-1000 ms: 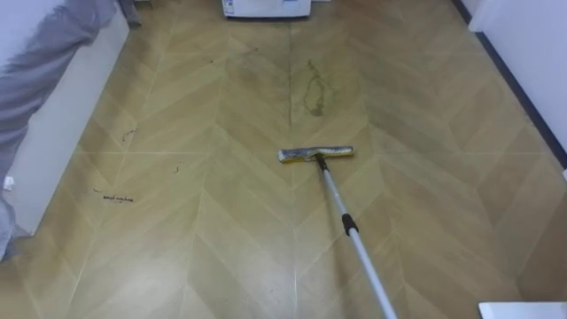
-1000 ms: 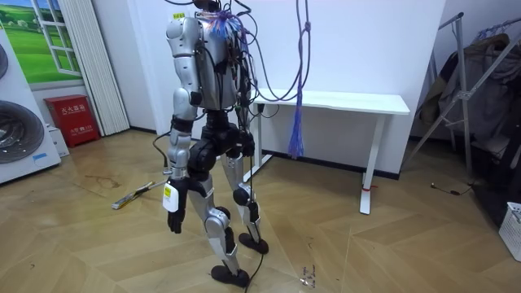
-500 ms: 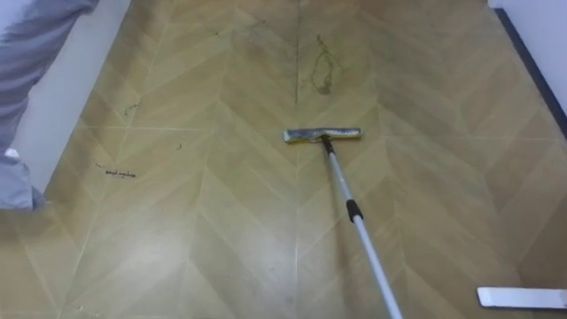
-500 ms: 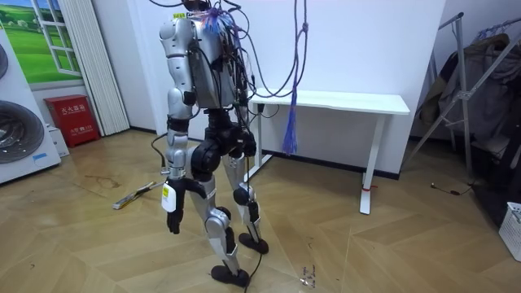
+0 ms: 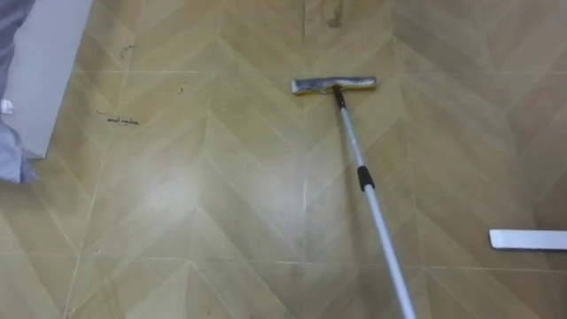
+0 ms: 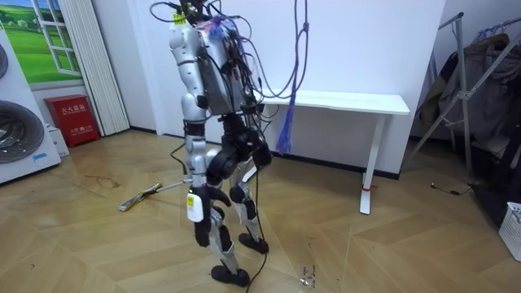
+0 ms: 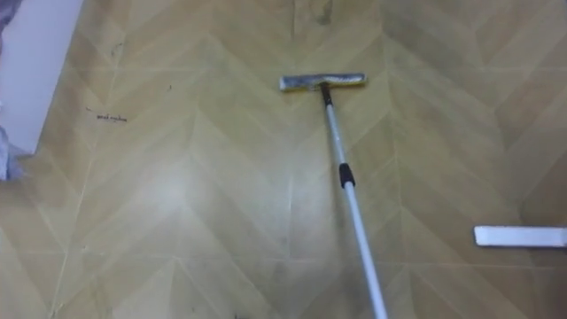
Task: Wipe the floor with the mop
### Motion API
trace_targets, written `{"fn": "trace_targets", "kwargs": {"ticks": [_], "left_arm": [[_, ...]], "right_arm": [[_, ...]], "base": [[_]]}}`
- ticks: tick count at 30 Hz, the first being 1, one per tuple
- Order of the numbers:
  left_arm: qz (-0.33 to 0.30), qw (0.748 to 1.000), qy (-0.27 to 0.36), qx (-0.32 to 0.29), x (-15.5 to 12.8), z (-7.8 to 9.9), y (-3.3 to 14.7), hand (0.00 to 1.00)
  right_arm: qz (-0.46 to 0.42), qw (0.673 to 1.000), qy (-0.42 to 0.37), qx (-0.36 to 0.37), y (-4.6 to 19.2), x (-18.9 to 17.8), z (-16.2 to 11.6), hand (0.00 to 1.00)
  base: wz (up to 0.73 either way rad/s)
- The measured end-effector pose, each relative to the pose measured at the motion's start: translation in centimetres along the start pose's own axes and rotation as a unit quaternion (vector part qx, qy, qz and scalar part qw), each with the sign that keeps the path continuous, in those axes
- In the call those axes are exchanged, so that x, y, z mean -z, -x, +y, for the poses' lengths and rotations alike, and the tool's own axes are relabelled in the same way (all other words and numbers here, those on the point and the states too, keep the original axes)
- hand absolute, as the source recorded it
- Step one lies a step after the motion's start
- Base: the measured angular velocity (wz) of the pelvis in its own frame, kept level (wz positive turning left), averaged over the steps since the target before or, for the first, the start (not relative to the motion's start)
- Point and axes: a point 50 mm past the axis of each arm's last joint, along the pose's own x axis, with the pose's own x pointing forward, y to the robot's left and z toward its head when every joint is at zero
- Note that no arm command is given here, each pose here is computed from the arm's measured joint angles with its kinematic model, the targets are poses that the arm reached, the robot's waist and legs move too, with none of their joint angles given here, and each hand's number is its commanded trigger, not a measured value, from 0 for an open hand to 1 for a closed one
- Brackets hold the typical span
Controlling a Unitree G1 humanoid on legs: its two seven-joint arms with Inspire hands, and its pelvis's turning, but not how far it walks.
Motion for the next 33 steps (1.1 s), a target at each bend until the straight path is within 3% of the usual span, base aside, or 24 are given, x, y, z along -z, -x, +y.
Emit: {"fn": "trace_targets", "kwargs": {"ticks": [11,14,17,23,29,33], "left_arm": [[-0.018,1.000,0.014,0.010,-1.0,0.0,0.1,0.00],[-0.018,1.000,0.013,0.008,-0.8,0.7,0.0,0.00],[-0.026,0.999,0.015,0.012,-1.1,1.0,0.1,0.00],[-0.044,0.999,0.030,-0.005,-1.9,1.2,0.2,0.00],[-0.052,0.997,0.042,-0.024,-2.2,0.8,0.3,0.00],[-0.041,0.998,0.048,-0.012,-1.4,-0.1,0.2,0.00]], "right_arm": [[-0.088,0.995,-0.041,0.024,1.9,-9.1,-3.1,1.00],[-0.112,0.991,-0.068,0.004,2.4,-10.7,-3.1,1.00],[-0.095,0.992,-0.082,-0.003,1.9,-9.1,-3.2,1.00],[0.014,0.996,-0.075,0.049,0.9,-0.5,-5.5,1.00],[0.084,0.993,-0.072,0.049,0.3,5.1,-2.6,1.00],[0.092,0.993,-0.060,0.044,0.3,5.0,-2.0,1.00]], "base": [[0.01],[0.03],[0.15],[0.17],[0.03],[-0.19]]}}
